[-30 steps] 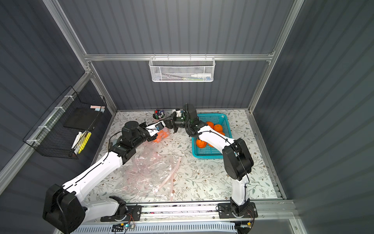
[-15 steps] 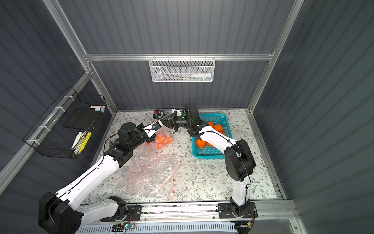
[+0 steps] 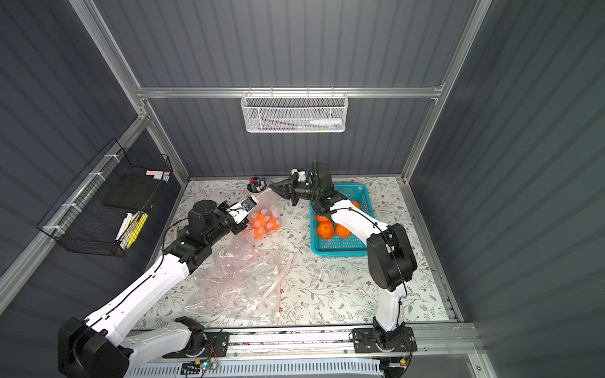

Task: Open the zip-top bag and take out the orange
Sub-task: Unzip the zipper on the zipper food storage bag.

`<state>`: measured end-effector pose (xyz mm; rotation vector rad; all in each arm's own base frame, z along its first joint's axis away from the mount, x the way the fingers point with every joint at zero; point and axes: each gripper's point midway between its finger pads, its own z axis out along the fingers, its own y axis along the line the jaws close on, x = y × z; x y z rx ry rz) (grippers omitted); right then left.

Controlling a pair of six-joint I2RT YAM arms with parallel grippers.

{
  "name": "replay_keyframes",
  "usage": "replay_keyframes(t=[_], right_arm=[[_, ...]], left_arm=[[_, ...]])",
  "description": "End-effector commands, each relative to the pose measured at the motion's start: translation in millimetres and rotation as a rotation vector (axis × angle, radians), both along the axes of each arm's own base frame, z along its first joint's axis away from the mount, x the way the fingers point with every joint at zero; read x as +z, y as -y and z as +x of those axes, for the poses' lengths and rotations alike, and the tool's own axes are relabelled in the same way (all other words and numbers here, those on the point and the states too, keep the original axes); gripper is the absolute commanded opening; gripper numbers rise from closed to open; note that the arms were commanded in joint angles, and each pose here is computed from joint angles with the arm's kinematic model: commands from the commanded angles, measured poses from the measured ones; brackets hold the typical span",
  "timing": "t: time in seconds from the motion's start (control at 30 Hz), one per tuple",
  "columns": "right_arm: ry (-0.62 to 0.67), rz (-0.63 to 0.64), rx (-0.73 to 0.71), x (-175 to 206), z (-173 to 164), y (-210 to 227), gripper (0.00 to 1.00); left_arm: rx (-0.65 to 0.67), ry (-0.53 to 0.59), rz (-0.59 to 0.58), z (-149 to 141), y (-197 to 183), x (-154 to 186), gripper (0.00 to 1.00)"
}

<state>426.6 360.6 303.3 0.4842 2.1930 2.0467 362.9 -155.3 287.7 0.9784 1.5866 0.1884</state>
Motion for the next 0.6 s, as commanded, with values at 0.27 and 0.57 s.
replay_keyframes(t=[0.27, 0.57], right_arm=[[0.016, 0.033, -0.087, 14, 15, 16, 0.01], [0.010, 0.022, -0.062, 6, 6, 11, 0.01]], left_arm=[[0.062, -0.037, -0.022, -17, -18, -3, 0.18], [0.039, 0.077, -0.061, 6, -5, 60, 0.58]])
